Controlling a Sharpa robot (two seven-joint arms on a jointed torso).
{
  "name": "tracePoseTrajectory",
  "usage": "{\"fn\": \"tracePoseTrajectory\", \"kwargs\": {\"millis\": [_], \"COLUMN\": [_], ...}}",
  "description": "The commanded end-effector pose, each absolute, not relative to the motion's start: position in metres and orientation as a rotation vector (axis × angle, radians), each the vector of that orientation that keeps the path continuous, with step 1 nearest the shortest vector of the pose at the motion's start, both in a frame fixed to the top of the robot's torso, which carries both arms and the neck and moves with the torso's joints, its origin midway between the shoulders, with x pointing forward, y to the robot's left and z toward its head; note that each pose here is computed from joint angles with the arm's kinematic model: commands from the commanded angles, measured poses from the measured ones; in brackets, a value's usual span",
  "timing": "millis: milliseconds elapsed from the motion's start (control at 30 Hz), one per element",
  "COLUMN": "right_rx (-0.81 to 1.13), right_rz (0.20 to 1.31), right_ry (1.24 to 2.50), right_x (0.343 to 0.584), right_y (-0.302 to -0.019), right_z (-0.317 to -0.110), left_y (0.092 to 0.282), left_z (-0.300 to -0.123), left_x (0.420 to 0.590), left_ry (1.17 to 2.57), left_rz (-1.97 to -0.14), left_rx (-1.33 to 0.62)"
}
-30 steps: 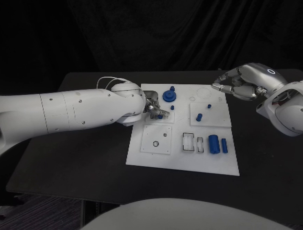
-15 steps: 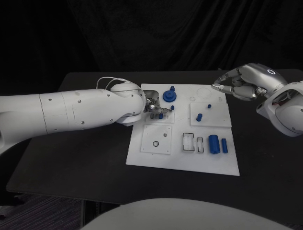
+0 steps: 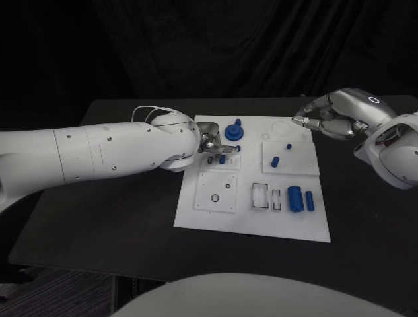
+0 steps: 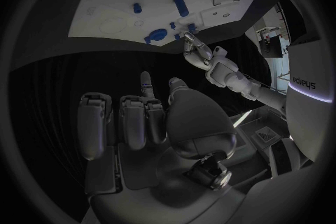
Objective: Assemble the parts on the task board
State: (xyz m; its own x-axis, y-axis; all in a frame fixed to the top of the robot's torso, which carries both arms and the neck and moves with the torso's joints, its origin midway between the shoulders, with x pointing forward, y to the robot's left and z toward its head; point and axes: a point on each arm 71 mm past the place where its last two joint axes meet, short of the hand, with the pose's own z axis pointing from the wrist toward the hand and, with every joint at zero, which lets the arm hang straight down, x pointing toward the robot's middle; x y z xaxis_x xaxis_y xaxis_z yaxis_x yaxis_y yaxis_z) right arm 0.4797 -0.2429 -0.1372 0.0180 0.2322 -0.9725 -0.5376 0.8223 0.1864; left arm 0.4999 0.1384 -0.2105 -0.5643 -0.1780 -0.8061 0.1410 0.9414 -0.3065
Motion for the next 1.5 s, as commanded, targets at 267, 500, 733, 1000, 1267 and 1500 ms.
{"fn": "tracePoseTrajectory", "kwargs": {"millis": [267, 500, 733, 1000, 1267, 1500], "right_rx": [-0.251, -0.250, -0.248, -0.247, -0.247, -0.244], "right_rz": [0.589, 0.589, 0.588, 0.585, 0.585, 0.581], "right_ry": [1.445, 1.446, 1.446, 1.447, 1.449, 1.450], "right_x": [0.480, 0.480, 0.479, 0.479, 0.479, 0.479], "right_y": [-0.245, -0.245, -0.247, -0.248, -0.248, -0.249], "right_z": [-0.139, -0.139, -0.139, -0.140, -0.140, -0.140], "left_y": [0.140, 0.140, 0.142, 0.147, 0.158, 0.172], "left_z": [-0.213, -0.211, -0.209, -0.205, -0.194, -0.188], "left_x": [0.500, 0.497, 0.493, 0.487, 0.487, 0.492], "left_ry": [2.154, 2.132, 2.123, 2.086, 2.035, 2.038], "left_rz": [-0.400, -0.424, -0.439, -0.473, -0.440, -0.380], "left_rx": [-0.012, -0.021, -0.026, -0.049, -0.029, -0.023]}}
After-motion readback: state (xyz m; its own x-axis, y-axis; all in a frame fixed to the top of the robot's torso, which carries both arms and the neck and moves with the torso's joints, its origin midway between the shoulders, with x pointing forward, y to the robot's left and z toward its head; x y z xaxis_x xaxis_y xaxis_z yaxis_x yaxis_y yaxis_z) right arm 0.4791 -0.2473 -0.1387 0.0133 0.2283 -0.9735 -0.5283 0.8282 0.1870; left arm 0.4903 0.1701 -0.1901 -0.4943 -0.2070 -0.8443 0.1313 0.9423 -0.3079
